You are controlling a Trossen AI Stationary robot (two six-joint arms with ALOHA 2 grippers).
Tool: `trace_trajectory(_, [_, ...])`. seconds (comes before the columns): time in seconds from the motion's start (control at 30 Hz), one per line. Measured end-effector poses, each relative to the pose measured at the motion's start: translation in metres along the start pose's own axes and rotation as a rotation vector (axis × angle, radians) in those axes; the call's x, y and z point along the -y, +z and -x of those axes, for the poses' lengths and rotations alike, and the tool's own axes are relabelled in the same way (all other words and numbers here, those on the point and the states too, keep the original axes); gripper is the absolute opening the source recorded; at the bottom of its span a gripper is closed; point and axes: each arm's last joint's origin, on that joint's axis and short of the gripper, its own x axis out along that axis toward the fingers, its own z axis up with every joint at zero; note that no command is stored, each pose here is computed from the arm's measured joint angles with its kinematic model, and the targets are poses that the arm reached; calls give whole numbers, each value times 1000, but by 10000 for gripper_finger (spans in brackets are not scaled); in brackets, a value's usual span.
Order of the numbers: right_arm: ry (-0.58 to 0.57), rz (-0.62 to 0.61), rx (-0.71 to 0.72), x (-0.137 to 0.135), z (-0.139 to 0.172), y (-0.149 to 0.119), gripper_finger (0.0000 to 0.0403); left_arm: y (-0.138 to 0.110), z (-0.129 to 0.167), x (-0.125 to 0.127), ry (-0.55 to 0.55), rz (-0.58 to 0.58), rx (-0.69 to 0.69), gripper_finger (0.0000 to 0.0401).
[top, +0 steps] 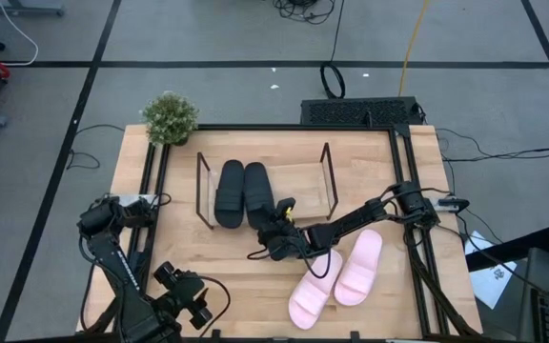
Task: Pick and place slides into the shelf
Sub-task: Put the black pair of slide on the shelf
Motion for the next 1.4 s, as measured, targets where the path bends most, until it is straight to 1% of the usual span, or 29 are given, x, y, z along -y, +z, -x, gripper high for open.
trace_trajectory(0.17, [-1, -4, 1, 0, 0, 0, 0, 0, 0, 0, 0, -1, 0, 250])
trace_trajectory(0.23, [-1, -6, 1, 0, 0, 0, 0, 0, 0, 0, 0, -17, 0, 250])
trace_trajectory(0.33, [-1, -7, 1, 0, 0, 0, 0, 0, 0, 0, 0, -88, 0, 250])
trace_trajectory(0.43, [-1, -7, 1, 0, 0, 0, 0, 0, 0, 0, 0, -193, 2, 250])
trace_trajectory(0.53, [-1, -7, 1, 0, 0, 0, 0, 1, 0, 0, -4, -259, 40, 250])
trace_trajectory(0.7, [-1, -7, 1, 0, 0, 0, 0, 1, -1, 0, -1, -292, 63, 250])
trace_trajectory(0.77, [-1, -7, 1, 0, 0, 0, 0, -2, -8, -2, 26, -296, 64, 250])
trace_trajectory(0.83, [-1, -7, 1, 0, 0, 0, 0, -7, -17, -5, 65, -291, 44, 250])
trace_trajectory(0.9, [-1, -5, 1, 0, 0, 0, 0, -13, -26, -10, 114, -272, -3, 250])
trace_trajectory(1.07, [-1, -5, 0, 0, 0, 0, 0, -24, -38, -16, 201, -134, -150, 250])
trace_trajectory(1.2, [-6, -10, -5, 2, -3, 0, 0, -31, -35, -18, 197, -88, -156, 250])
trace_trajectory(1.4, [3, -25, 5, 2, -4, 1, 0, -36, -32, -19, 191, -52, -145, 250])
